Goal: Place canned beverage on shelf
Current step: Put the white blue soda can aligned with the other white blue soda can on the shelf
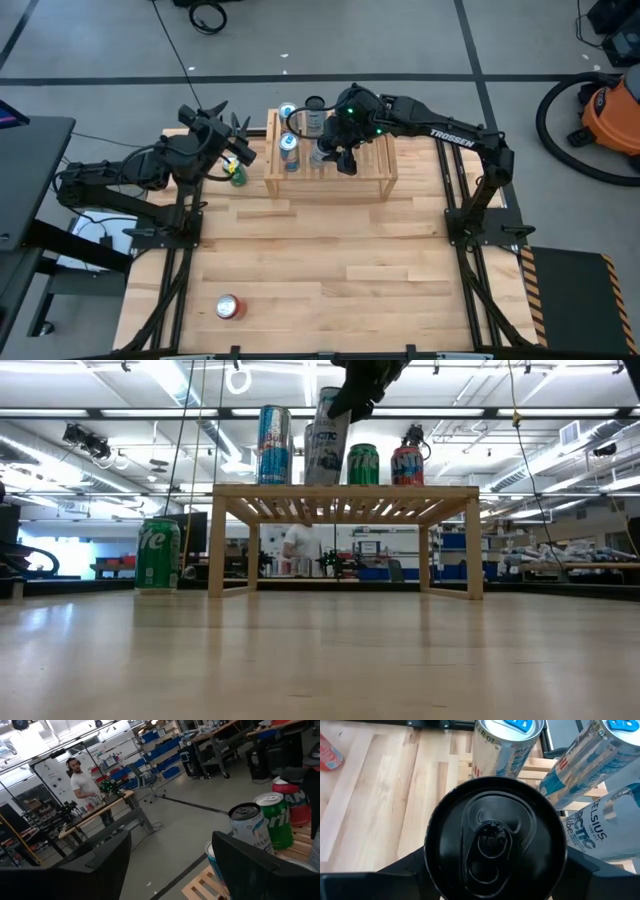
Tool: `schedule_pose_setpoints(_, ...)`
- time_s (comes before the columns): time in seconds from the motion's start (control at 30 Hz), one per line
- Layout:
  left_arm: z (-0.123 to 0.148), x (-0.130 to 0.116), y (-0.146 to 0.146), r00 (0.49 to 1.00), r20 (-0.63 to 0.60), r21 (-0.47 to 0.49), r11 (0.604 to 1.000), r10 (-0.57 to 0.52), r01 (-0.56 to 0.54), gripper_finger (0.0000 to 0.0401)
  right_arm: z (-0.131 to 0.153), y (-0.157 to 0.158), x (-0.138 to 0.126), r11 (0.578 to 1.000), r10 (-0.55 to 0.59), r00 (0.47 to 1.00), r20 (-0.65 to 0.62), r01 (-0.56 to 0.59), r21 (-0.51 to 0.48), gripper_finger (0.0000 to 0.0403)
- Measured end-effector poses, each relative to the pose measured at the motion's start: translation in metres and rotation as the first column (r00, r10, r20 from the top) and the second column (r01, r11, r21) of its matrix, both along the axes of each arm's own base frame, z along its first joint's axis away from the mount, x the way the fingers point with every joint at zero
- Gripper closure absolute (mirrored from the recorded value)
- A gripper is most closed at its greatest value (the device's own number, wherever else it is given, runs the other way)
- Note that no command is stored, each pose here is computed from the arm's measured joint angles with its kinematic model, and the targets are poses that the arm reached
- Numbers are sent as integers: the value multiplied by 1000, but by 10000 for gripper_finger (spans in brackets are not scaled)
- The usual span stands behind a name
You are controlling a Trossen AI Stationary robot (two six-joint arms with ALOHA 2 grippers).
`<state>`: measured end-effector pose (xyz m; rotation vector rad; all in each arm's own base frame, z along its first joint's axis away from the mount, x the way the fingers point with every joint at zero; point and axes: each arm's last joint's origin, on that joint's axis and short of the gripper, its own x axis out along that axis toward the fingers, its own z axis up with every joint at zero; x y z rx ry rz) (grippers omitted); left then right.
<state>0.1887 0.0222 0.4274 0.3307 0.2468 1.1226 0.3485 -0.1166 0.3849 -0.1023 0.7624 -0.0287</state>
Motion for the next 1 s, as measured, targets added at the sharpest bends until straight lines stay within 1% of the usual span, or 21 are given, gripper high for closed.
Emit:
schedule_pose_setpoints(0.3,0,0,0,1000,0,0,1000,-2,2,119,1,-2,1,1000,26,999,24,-25,-1,87)
schedule_pose_setpoints(0.43,0,0,0,1000,-2,1,1000,-2,2,119,4,-3,3,1000,28,998,59,-27,-13,85)
schedule_pose_setpoints(0.77,0,0,0,1000,-25,11,1000,-2,3,119,6,-9,3,1000,14,996,89,-12,-24,85)
schedule_pose_setpoints(1.0,0,0,0,1000,-26,11,1000,-2,3,119,6,-13,1,999,-7,996,85,10,-31,85)
